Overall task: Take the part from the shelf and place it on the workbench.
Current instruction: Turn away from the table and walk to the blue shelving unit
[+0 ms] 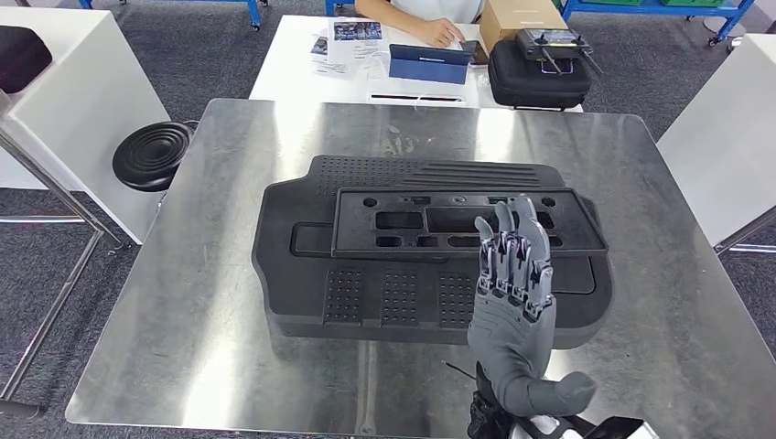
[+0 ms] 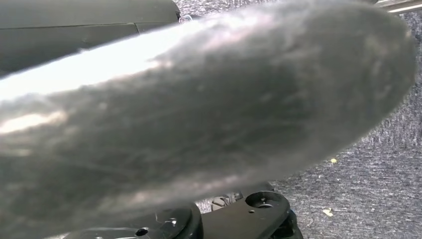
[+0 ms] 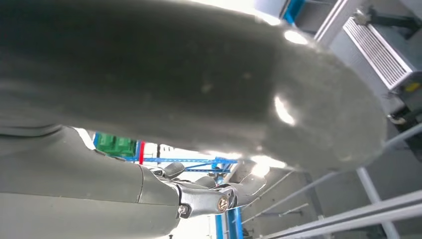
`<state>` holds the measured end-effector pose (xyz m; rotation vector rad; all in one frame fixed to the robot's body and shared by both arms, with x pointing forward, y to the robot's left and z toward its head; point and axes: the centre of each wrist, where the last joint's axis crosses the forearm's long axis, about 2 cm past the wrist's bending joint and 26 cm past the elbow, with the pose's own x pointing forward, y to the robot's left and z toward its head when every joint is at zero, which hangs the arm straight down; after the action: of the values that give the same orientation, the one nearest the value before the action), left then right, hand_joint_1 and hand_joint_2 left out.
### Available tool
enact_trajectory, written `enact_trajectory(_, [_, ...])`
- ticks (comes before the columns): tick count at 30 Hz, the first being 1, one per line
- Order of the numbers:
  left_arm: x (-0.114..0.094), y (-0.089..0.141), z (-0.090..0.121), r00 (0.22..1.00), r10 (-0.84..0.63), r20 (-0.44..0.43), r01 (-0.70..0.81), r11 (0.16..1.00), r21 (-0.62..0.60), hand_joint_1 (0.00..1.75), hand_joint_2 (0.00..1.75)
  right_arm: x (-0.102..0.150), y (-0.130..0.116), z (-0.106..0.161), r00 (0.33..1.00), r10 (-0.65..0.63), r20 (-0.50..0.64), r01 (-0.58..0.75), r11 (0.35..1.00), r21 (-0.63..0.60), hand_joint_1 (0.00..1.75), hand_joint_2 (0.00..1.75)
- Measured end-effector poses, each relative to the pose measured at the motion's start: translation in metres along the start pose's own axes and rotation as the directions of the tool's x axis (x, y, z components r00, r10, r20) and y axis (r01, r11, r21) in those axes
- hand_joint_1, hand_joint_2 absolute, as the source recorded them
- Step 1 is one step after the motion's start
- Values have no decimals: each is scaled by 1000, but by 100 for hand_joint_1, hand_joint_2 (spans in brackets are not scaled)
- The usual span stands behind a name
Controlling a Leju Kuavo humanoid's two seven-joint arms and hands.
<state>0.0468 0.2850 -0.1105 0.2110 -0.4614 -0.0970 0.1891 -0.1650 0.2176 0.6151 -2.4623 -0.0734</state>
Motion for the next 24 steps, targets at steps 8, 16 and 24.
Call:
enact_trajectory(8, [-1, 0, 0, 1000, 0, -3, 0, 1000, 5, 0, 0, 7, 0, 1, 1000, -5, 18, 5, 1000, -15, 0, 0])
enact_trajectory(16, [-1, 0, 0, 1000, 0, -4, 0, 1000, 5, 0, 0, 9, 0, 0, 1000, -5, 23, 5, 1000, -17, 0, 0])
enact_trajectory(24, [-1, 0, 0, 1000, -3, -9, 3, 1000, 5, 0, 0, 11, -1, 3, 1000, -4, 17, 4, 1000, -31, 0, 0])
